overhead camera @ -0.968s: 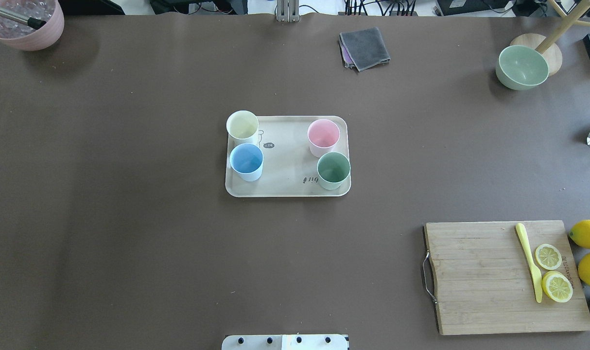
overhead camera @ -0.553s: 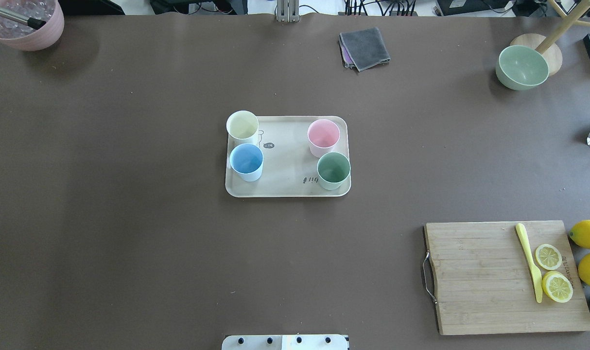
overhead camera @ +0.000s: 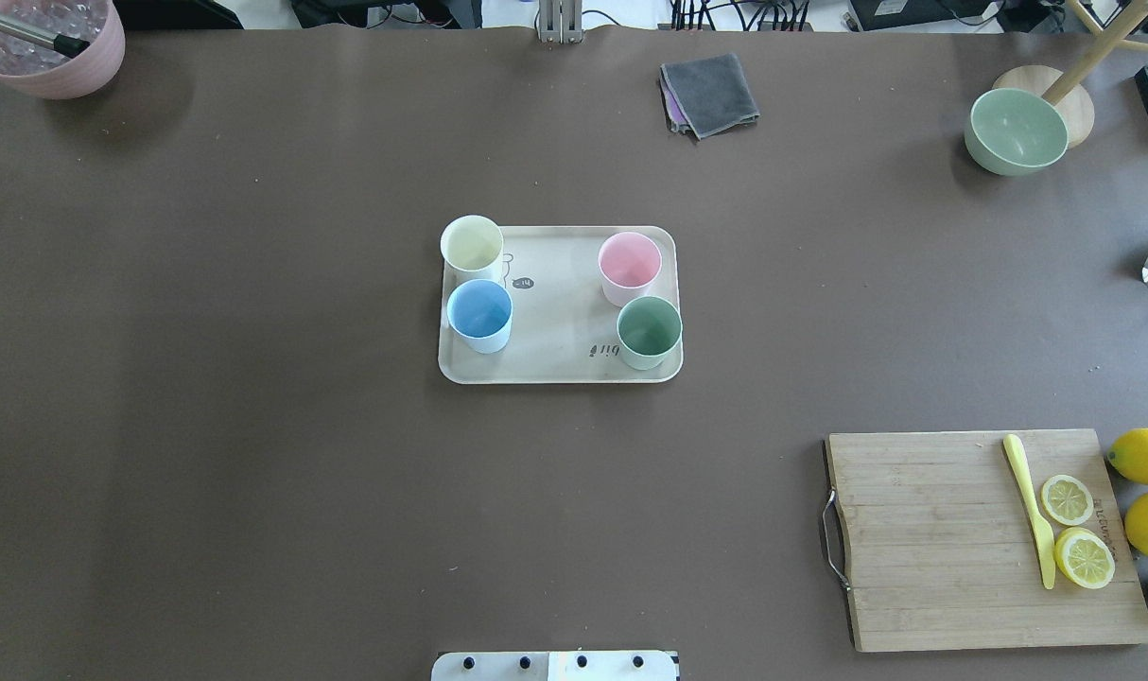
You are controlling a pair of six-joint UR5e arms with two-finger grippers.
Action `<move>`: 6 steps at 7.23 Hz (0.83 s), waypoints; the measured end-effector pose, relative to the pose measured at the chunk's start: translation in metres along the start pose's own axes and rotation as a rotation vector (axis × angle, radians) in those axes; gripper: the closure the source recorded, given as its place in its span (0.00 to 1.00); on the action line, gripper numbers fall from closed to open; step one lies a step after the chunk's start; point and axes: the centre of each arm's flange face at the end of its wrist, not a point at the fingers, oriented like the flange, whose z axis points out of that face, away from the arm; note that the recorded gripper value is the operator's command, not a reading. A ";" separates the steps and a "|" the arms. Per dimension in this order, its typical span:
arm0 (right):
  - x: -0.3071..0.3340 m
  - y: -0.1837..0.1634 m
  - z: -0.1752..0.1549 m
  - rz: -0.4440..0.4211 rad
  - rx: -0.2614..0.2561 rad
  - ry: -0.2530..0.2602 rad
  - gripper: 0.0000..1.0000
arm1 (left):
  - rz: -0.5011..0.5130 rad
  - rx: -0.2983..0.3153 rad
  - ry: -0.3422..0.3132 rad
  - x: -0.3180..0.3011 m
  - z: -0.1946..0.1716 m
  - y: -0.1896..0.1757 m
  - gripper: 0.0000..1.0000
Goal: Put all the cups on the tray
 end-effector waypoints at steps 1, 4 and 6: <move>-0.005 -0.008 -0.004 0.005 0.000 -0.004 0.00 | 0.001 0.001 0.001 0.000 0.000 0.000 0.02; -0.049 -0.019 -0.039 0.028 -0.041 0.003 0.00 | 0.002 0.002 0.002 0.001 -0.001 -0.002 0.02; -0.048 -0.016 -0.043 -0.029 -0.058 0.033 0.00 | 0.003 0.003 0.001 0.001 -0.001 -0.004 0.02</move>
